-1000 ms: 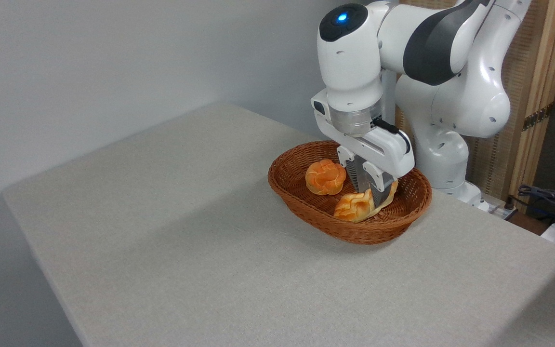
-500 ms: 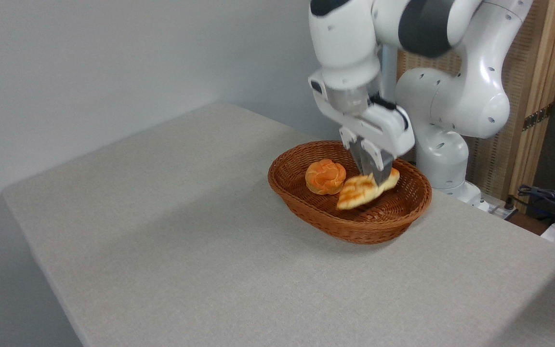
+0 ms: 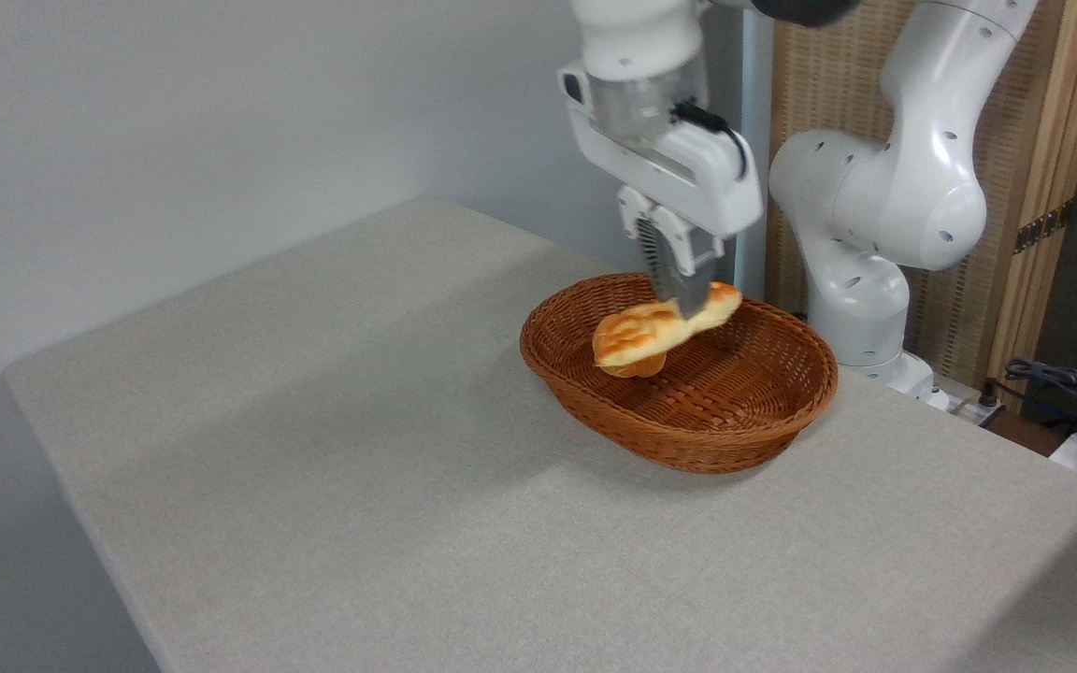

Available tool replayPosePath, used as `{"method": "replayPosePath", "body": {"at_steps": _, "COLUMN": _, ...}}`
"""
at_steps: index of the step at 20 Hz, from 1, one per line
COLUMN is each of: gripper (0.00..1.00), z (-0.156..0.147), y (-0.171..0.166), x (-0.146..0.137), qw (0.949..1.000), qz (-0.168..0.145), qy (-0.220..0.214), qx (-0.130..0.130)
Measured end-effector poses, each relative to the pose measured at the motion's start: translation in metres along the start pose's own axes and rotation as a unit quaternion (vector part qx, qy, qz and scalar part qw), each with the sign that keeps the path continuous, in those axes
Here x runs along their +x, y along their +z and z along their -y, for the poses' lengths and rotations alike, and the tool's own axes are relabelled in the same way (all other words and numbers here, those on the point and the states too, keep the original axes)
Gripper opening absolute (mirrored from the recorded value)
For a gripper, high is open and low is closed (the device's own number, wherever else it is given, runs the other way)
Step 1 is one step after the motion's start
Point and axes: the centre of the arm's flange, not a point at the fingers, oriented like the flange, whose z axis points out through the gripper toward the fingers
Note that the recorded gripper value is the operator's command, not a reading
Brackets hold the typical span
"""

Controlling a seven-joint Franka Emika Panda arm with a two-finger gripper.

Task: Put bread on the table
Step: 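Lift the braided loaf out of the basket and carry it beside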

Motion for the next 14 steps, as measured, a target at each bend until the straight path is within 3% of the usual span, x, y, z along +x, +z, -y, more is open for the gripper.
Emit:
{"method": "replayPosePath", "body": {"at_steps": 3, "gripper": 0.15, "z": 0.032, "y": -0.035, "x": 0.025, "qw": 0.9996, "qz": -0.016, "qy": -0.003, "qx": 0.025}}
{"method": "replayPosePath", "body": {"at_steps": 5, "gripper": 0.18, "z": 0.061, "y": -0.063, "x": 0.06, "qw": 0.9987, "qz": -0.026, "qy": 0.0, "qx": 0.043}}
{"method": "replayPosePath", "body": {"at_steps": 9, "gripper": 0.25, "z": 0.102, "y": -0.053, "x": 0.133, "qw": 0.997, "qz": -0.057, "qy": 0.011, "qx": 0.052}}
{"method": "replayPosePath", "body": {"at_steps": 10, "gripper": 0.3, "z": 0.108, "y": -0.043, "x": 0.153, "qw": 0.997, "qz": -0.057, "qy": 0.012, "qx": 0.051}}
{"method": "replayPosePath", "body": {"at_steps": 13, "gripper": 0.74, "z": 0.12, "y": -0.006, "x": 0.206, "qw": 0.9973, "qz": -0.051, "qy": 0.002, "qx": 0.053}}
{"method": "replayPosePath", "body": {"at_steps": 14, "gripper": 0.81, "z": 0.121, "y": 0.006, "x": 0.223, "qw": 0.9971, "qz": -0.052, "qy": -0.002, "qx": 0.056}}
